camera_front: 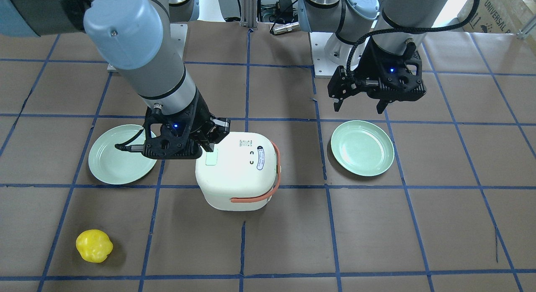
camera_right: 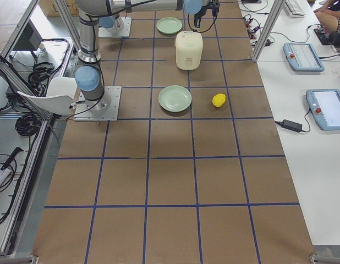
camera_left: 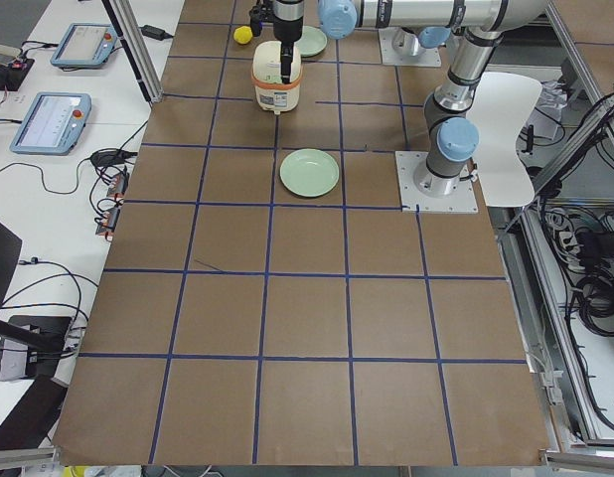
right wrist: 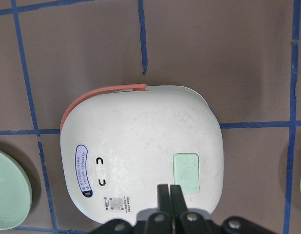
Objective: Press rice cooker button
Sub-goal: 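Lower the right gripper onto the green lid-release button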
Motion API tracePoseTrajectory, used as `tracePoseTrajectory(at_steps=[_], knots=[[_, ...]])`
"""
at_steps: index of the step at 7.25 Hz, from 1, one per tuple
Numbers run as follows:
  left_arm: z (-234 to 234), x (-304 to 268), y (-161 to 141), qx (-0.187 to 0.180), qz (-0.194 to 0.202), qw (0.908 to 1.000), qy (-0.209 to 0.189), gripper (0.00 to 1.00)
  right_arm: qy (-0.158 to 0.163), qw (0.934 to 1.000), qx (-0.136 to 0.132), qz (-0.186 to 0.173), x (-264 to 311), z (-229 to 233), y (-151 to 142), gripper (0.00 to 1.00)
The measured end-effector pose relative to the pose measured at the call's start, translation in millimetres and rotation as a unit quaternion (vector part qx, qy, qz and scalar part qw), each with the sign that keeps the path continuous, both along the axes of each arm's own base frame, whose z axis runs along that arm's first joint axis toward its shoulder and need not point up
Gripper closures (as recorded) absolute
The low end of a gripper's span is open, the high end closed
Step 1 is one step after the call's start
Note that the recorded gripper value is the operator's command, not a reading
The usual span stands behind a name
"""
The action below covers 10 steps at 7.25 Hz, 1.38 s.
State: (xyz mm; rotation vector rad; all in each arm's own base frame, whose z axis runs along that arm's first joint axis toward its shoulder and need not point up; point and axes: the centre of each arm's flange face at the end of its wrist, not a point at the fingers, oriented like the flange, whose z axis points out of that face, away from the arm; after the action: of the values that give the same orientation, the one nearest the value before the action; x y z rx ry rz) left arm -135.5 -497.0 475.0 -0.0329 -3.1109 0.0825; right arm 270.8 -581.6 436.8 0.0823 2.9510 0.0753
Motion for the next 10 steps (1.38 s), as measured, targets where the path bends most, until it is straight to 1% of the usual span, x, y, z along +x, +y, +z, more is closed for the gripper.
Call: tracePoseTrajectory(at_steps=[2, 4, 10], knots=[[0.0, 0.4, -0.1, 0.000, 0.000, 1.0000, 0.000, 0.00, -0.003, 1.0000, 0.001, 0.002, 2.0, -18.4, -9.2, 0.87], [0.0, 0.3, -0.1, 0.000, 0.000, 1.0000, 0.000, 0.00, -0.002, 1.0000, 0.008, 0.000, 3.0, -31.6, -12.1, 0.87], [0.0, 0.7, -0.2, 0.000, 0.001, 1.0000, 0.000, 0.00, 0.011, 0.9993, 0.035, -0.004, -2.2, -57.8, 1.2, 0.88]])
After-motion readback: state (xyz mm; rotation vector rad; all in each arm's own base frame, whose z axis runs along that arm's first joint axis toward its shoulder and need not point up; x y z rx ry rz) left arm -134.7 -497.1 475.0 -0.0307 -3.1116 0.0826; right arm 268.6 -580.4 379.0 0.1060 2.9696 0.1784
